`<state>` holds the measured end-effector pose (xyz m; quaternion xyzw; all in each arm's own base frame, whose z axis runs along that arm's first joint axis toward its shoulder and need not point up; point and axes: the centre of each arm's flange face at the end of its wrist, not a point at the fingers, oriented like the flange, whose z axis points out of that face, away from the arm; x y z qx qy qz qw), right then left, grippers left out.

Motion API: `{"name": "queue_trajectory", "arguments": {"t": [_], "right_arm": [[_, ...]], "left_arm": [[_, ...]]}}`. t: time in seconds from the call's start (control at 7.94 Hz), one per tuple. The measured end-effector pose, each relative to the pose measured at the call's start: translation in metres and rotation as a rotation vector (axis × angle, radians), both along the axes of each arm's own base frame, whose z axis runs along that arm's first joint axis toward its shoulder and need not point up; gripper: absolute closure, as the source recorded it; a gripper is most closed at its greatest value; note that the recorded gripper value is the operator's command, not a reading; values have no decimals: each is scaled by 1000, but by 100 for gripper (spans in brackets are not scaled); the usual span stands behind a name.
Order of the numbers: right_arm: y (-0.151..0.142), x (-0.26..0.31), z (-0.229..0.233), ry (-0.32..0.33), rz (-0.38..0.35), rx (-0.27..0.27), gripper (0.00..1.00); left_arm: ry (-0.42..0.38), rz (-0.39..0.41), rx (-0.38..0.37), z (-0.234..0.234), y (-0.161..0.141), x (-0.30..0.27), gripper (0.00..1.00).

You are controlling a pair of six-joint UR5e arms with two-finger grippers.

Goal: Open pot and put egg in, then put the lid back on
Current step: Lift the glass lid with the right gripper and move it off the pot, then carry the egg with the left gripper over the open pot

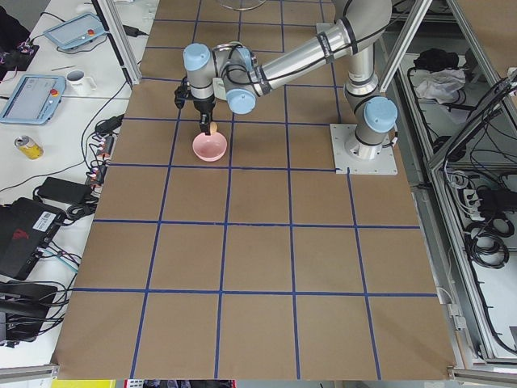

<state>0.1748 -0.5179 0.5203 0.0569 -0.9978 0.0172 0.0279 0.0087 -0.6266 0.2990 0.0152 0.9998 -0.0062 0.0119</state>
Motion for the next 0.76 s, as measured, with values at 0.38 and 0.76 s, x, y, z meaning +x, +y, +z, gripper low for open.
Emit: {"name": "queue_trajectory", "arguments": {"t": [0.38, 0.76], "right_arm": [[2, -3, -7, 9, 35, 13, 100], [3, -4, -8, 14, 41, 20, 100]], "left_arm": [[35, 11, -123, 70, 27, -119, 49], [88, 127, -155, 79, 65, -249, 50]]}}
